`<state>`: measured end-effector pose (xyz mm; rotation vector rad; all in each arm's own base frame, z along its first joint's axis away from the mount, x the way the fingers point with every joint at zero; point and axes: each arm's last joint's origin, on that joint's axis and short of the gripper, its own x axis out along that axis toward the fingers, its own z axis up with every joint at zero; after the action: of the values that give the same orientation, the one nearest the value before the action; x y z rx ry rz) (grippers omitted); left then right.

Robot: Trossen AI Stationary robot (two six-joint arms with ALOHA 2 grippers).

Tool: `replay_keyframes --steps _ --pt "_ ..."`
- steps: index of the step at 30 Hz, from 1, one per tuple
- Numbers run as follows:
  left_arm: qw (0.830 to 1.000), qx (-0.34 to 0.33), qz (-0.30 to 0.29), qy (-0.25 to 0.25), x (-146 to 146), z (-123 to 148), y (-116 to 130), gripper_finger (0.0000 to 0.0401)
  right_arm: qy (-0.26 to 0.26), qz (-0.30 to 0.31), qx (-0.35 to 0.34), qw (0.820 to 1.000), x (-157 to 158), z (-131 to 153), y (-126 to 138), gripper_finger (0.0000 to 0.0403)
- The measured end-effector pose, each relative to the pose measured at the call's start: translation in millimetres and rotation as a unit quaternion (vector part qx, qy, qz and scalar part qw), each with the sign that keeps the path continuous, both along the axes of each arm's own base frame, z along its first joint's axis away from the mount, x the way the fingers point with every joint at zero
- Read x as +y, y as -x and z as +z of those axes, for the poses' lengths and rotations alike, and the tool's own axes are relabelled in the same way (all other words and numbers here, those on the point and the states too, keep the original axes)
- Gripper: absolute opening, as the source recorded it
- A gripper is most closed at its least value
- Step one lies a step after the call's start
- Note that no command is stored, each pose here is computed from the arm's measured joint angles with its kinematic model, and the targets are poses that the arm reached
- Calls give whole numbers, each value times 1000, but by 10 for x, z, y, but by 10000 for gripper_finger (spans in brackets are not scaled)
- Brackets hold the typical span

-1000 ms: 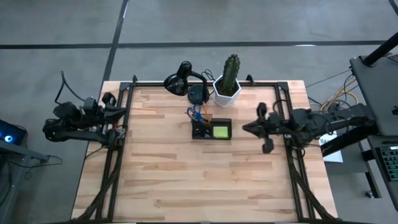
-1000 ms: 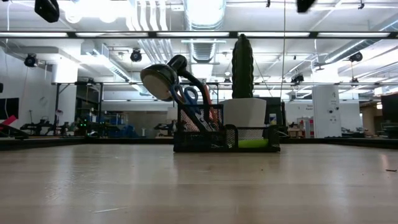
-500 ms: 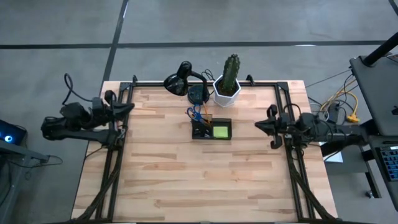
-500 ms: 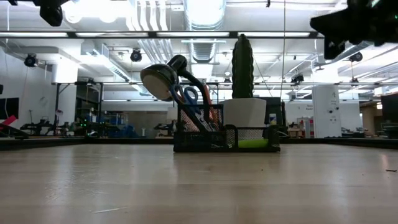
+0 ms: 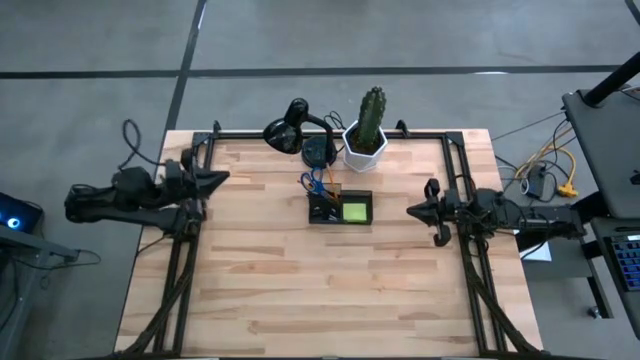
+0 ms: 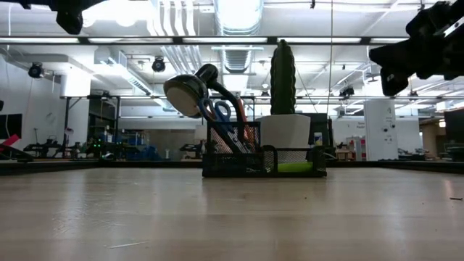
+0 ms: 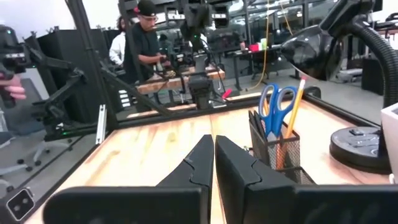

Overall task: Pick and place office supplies into organizer
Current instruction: Return to Home Position

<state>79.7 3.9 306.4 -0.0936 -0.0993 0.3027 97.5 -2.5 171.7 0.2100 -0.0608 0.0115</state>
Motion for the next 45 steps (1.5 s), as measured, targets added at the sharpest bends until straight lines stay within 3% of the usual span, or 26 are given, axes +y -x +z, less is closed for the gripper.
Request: replay_keyframes --steps 4,8,15,19,22,26,30,45 --pt "1000 11 -17 -1 -19 -200 -107 0 0 -2 -2 1000 -1 4 1 8" --pt "996 -46 -76 -4 -62 -492 -208 0 0 -7 -2 1000 -4 7 1 8" --pt "997 -58 -57 1 -51 -1057 -215 0 -14 -9 -2 1000 -5 8 1 8" --pt "998 -43 -47 -11 -43 -1228 -176 0 -37 -10 -2 999 -7 9 2 9" --pt "998 17 -54 16 -46 -1356 -184 0 -34 -11 -2 999 -7 8 2 9" --pt "994 35 -96 33 -71 -1394 -205 0 0 -21 1 1000 -12 3 3 9" --pt "995 32 -95 28 -70 -1390 -200 0 13 -24 1 1000 -14 4 2 9" --pt "995 23 -92 25 -67 -1377 -189 0 -50 -46 48 997 -28 -85 -32 9"
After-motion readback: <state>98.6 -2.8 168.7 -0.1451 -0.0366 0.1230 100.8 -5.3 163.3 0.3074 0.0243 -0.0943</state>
